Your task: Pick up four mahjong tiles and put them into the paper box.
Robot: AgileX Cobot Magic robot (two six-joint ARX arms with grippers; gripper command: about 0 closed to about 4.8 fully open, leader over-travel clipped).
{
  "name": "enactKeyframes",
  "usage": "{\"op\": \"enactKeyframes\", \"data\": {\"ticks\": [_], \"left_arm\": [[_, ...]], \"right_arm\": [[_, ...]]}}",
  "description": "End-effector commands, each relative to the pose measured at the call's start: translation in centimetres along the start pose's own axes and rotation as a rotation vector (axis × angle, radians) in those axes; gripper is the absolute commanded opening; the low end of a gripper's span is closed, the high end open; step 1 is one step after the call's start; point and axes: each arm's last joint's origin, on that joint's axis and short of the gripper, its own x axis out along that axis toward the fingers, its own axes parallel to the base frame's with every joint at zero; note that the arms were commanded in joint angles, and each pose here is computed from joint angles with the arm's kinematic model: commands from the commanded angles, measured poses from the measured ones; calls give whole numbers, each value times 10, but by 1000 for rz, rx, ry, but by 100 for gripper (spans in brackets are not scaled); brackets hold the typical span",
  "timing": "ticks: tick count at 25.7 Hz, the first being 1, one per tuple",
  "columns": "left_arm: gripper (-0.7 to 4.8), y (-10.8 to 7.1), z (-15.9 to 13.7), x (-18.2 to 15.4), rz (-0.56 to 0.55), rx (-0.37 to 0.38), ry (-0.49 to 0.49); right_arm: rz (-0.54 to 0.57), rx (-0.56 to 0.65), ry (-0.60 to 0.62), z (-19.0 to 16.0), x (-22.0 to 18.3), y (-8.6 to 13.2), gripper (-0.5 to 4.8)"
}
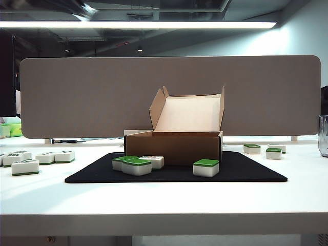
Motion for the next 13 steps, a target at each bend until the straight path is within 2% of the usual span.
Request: {"op": "enactKeyframes", "data": {"ticks": [1, 4, 7, 13], "left_arm": [[19, -5, -1, 31, -48, 8, 54], [19, -14, -6, 68, -78, 12, 132], [21, -33, -13, 109, -59, 97, 256], [26, -67, -28, 167, -52, 142, 458]], "right_arm": [[0, -12, -13, -1, -2, 1, -1], [-4, -4, -3, -2, -2, 1, -1], [-4, 0, 3, -3, -2, 1, -1], [-28, 14, 22, -5, -2, 0, -1]]}}
